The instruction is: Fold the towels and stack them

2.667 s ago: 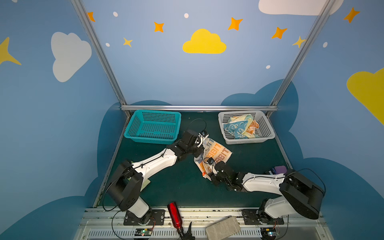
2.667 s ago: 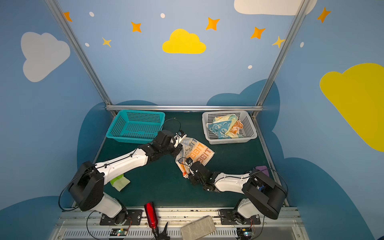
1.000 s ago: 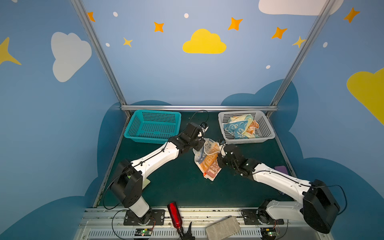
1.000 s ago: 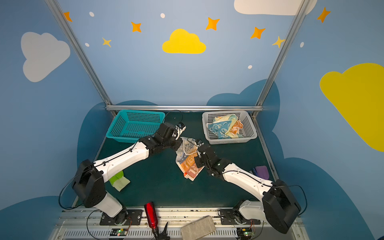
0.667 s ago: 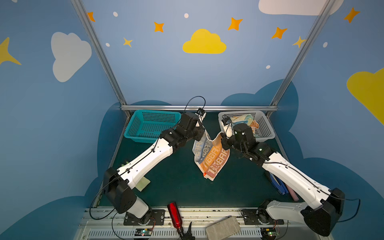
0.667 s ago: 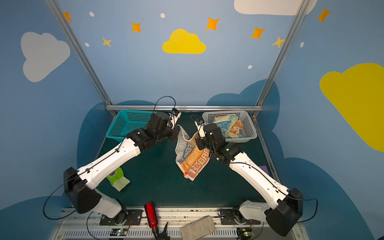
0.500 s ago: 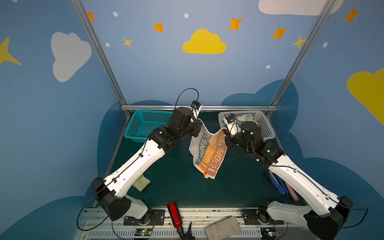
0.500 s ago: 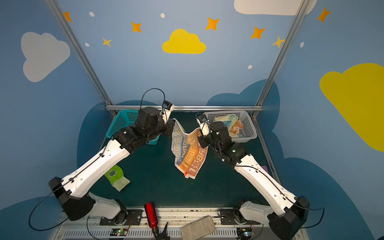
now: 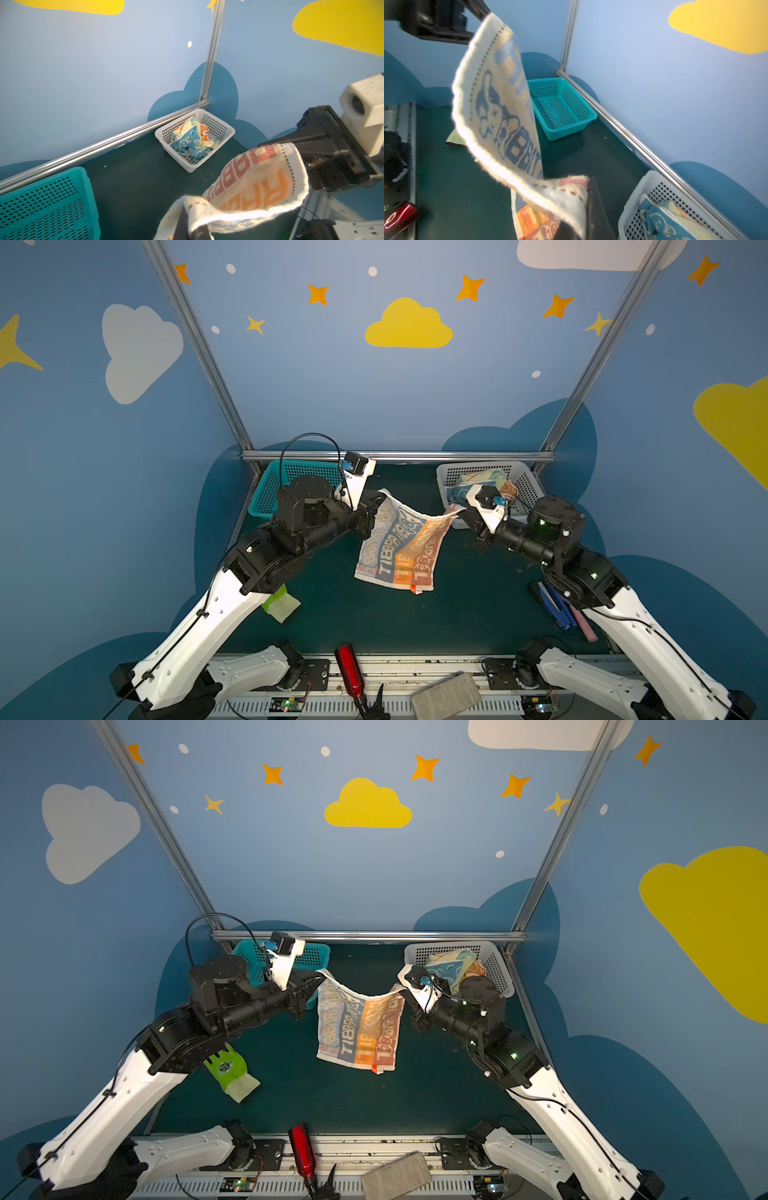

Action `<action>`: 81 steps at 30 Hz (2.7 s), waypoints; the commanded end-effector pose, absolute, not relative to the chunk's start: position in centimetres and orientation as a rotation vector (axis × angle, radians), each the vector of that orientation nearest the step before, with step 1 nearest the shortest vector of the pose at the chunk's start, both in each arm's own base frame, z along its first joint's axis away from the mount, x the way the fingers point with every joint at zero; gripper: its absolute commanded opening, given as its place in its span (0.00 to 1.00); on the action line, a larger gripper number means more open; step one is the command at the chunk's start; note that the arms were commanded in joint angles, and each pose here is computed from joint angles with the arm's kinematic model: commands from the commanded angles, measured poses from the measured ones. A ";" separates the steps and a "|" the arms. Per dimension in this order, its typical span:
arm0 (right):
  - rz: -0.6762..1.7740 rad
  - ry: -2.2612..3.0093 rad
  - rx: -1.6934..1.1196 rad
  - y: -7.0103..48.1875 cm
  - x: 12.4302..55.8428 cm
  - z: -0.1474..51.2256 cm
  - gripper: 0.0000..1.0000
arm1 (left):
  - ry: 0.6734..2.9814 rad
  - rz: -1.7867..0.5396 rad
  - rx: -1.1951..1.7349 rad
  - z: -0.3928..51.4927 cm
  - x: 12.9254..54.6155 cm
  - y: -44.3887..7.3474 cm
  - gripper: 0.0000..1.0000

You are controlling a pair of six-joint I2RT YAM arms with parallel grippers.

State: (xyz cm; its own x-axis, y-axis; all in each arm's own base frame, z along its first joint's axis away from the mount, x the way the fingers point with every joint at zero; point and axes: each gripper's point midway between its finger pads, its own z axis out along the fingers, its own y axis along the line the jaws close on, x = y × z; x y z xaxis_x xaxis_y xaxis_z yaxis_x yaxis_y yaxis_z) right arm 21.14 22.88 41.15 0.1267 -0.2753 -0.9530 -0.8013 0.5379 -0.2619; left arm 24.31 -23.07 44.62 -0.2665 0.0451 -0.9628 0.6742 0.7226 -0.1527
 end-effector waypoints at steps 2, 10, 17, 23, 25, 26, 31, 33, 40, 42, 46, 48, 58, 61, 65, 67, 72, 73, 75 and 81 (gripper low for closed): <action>0.606 1.267 -1.049 22.5 16.8 45.2 0.00 | 1.712 -0.824 0.590 46.2 21.8 -23.6 0.04; 0.732 1.227 -1.040 22.1 14.1 47.7 0.00 | 1.650 -0.938 0.554 48.1 19.8 -22.9 0.04; 0.668 1.286 -1.007 22.3 16.2 46.3 0.00 | 1.668 -0.886 0.467 47.3 21.0 -22.0 0.04; 0.517 1.387 -0.974 22.6 20.5 43.7 0.00 | 1.750 -0.725 0.411 44.9 24.2 -21.8 0.04; 0.478 1.439 -0.959 22.7 22.3 42.4 0.00 | 1.785 -0.670 0.401 43.7 25.4 -21.9 0.04; 0.454 1.458 -0.965 22.8 23.2 41.7 0.00 | 1.807 -0.641 0.397 42.9 26.1 -22.0 0.04; 0.418 1.583 -0.950 23.0 28.2 37.8 0.00 | 1.936 -0.480 0.348 38.4 30.2 -21.6 0.04; 0.416 1.620 -0.940 22.8 29.9 36.3 0.00 | 1.983 -0.417 0.311 36.4 32.1 -21.0 0.04; 0.446 1.761 -0.887 22.8 35.6 30.7 0.00 | 2.126 -0.271 0.255 29.1 38.4 -20.1 0.04; 0.442 1.787 -0.889 22.9 37.0 29.2 0.00 | 2.163 -0.236 0.241 27.2 40.0 -19.8 0.04; 0.443 1.836 -0.893 23.1 39.7 26.1 0.00 | 2.240 -0.140 0.204 23.4 43.3 -19.2 0.04; 0.441 1.859 -0.899 23.1 40.7 24.6 0.00 | 2.269 -0.105 0.198 22.1 44.5 -19.2 0.04; 0.364 1.901 -1.011 23.1 42.6 20.7 0.00 | 2.291 0.052 0.186 20.6 46.7 -17.8 0.04; 0.340 1.857 -1.068 23.4 42.9 20.6 0.00 | 2.272 0.069 0.164 21.3 47.2 -16.9 0.04; 0.280 1.782 -1.157 23.6 43.3 20.6 0.00 | 2.274 0.103 0.180 21.5 47.9 -16.4 0.04; 0.253 1.758 -1.205 23.6 43.3 20.3 0.00 | 2.278 0.135 0.187 21.4 48.0 -16.1 0.04; 0.167 1.720 -1.297 23.3 43.6 19.3 0.00 | 2.261 0.154 0.219 21.8 48.1 -15.9 0.04; 0.166 1.713 -1.309 23.4 43.5 19.2 0.00 | 2.266 0.145 0.227 21.7 48.0 -16.1 0.04; 0.178 1.713 -1.321 23.5 43.3 18.9 0.00 | 2.289 0.116 0.234 21.1 47.6 -16.4 0.04; 0.207 1.753 -1.377 23.5 41.7 17.3 0.00 | 2.366 0.061 0.249 18.8 44.7 -17.1 0.04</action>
State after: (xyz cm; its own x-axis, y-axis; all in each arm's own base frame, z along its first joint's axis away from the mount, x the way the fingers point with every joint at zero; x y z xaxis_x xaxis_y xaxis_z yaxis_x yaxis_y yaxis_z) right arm 42.49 23.92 18.63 0.0144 -0.6747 -0.7379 -0.8328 0.4003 -0.3823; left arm 46.37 -18.11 19.14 -0.6742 0.2103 -0.7080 0.1827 0.9763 0.1159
